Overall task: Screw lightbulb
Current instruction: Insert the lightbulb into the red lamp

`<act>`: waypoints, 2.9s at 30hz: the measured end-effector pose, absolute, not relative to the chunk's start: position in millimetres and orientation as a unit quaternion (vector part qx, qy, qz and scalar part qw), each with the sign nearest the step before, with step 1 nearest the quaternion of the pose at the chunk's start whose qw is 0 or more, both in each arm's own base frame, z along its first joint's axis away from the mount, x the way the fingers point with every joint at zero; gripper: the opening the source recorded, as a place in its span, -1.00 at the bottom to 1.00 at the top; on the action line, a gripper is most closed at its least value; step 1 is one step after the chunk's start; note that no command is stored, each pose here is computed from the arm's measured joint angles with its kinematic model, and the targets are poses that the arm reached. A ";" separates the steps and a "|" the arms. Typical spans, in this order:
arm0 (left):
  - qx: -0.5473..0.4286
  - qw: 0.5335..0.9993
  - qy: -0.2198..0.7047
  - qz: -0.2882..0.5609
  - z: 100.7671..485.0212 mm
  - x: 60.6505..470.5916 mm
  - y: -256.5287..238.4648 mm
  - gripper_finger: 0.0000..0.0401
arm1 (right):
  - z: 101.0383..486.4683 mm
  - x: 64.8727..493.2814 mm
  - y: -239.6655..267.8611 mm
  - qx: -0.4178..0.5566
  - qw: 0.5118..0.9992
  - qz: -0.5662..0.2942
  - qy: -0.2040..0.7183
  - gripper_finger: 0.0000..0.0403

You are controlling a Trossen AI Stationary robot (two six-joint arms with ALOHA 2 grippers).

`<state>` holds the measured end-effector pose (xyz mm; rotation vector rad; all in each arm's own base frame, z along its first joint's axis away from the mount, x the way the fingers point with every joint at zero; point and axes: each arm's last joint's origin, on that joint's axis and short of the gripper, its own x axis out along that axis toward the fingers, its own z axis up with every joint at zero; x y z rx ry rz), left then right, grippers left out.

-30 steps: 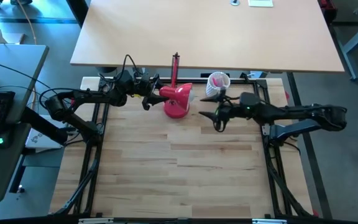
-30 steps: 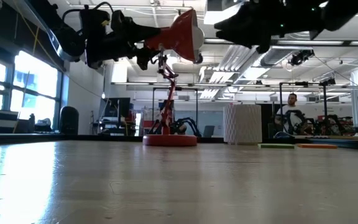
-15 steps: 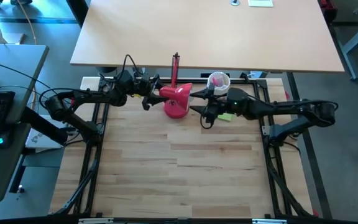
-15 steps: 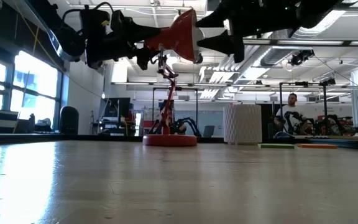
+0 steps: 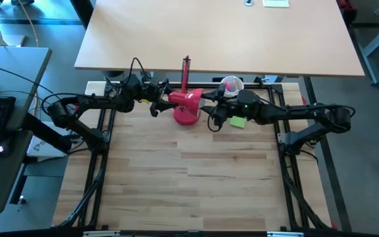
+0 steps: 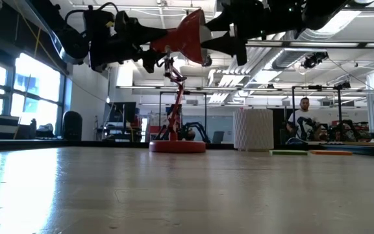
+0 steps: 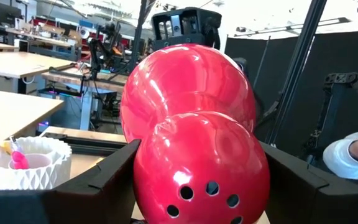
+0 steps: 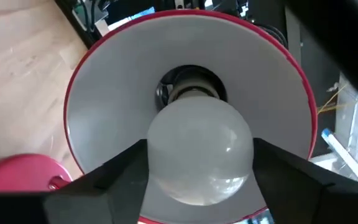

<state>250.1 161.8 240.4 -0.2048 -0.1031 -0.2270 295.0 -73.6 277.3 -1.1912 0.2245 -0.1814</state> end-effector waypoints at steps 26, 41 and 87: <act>-0.059 0.989 -0.055 -0.125 240.3 253.2 156.3 0.28 | 273.6 290.7 -100.1 0.235 0.969 -0.070 0.019 -0.03; -0.050 0.989 -0.052 -0.127 240.0 252.1 158.2 0.28 | 275.0 285.9 -111.9 0.262 0.964 -0.038 0.015 0.38; -0.087 0.987 -0.044 -0.126 238.7 251.2 159.8 0.28 | 282.8 290.9 -48.7 -0.561 0.811 -0.095 0.132 0.45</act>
